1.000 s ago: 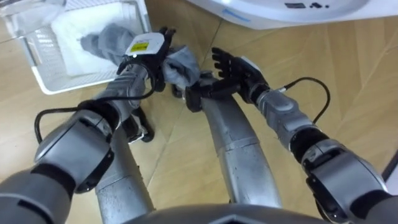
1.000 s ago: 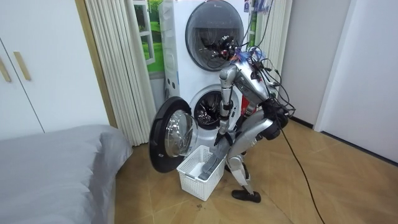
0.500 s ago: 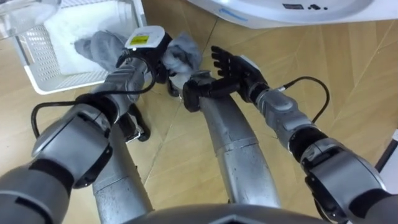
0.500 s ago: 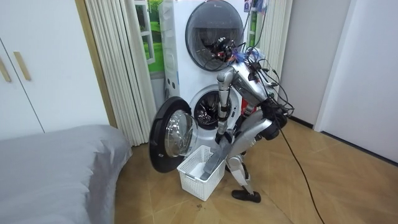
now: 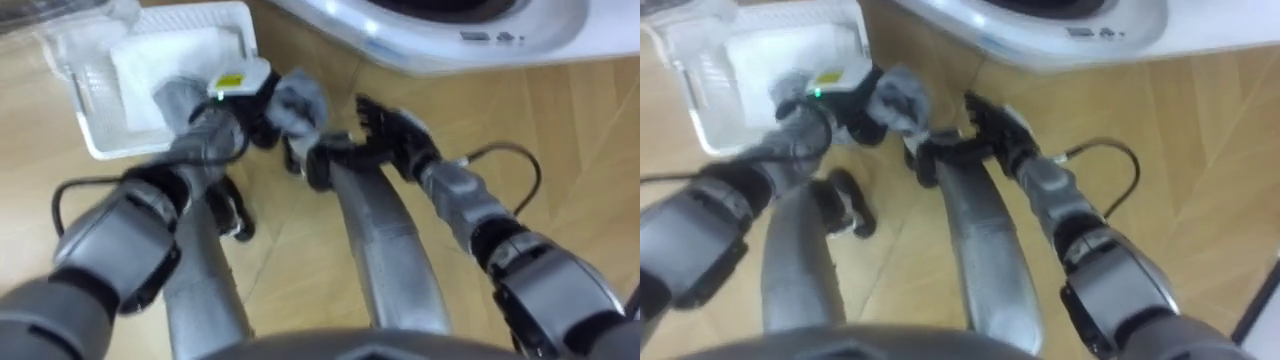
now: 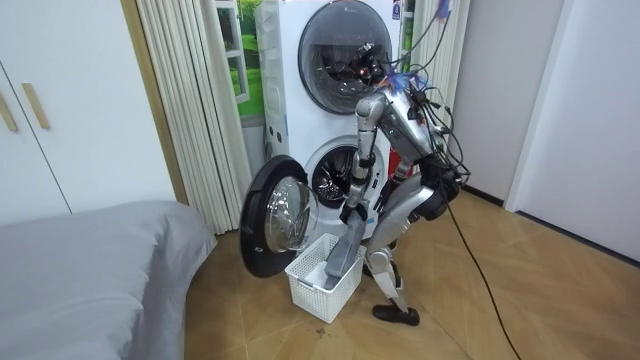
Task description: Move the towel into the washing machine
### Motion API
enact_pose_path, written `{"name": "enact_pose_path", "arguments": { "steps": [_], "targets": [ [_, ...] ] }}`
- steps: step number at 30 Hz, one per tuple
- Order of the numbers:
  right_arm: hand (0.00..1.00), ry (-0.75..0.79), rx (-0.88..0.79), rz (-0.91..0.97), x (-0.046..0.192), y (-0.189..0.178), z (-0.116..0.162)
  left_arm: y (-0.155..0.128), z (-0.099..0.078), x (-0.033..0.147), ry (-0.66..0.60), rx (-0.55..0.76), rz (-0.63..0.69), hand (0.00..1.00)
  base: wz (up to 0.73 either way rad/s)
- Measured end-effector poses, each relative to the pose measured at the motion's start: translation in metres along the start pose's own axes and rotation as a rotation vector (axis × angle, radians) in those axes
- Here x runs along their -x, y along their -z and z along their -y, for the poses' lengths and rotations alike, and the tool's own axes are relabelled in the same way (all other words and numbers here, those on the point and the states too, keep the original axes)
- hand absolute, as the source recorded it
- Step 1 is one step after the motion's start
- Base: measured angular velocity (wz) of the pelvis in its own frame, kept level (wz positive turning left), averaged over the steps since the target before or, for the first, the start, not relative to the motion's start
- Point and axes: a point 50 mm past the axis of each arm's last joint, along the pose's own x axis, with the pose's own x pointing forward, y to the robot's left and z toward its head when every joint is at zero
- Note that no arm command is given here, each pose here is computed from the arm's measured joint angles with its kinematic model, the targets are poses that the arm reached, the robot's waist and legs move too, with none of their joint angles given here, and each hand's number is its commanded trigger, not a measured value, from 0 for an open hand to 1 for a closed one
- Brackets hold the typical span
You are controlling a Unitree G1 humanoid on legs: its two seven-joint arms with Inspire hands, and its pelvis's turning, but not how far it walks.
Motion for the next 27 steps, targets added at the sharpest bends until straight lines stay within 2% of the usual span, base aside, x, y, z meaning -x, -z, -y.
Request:
{"name": "enact_pose_path", "arguments": {
  "steps": [8,11,15,20,22,27],
  "targets": [
    [0.00,0.033,0.006,-0.092,0.012,0.027,0.011,-0.009,-0.007,-0.002,-0.106,0.076,0.026,1.00,0.02],
    [0.00,0.037,0.005,-0.102,0.012,0.028,0.012,-0.014,-0.011,-0.004,-0.154,0.176,0.024,1.00,0.05],
    [0.00,0.028,0.032,-0.103,0.012,0.027,0.012,-0.026,-0.013,0.001,-0.214,0.385,0.060,1.00,0.17],
    [0.00,0.012,0.052,-0.085,0.010,0.022,0.010,-0.040,-0.002,0.002,-0.125,0.675,0.073,1.00,0.12],
    [0.00,-0.006,0.080,-0.078,0.008,0.019,0.005,-0.041,0.012,0.007,-0.039,0.847,0.052,1.00,0.03],
    [0.00,-0.041,0.062,-0.076,0.008,0.024,-0.007,-0.044,0.032,0.015,0.113,1.123,0.054,1.00,0.03]
  ]
}}
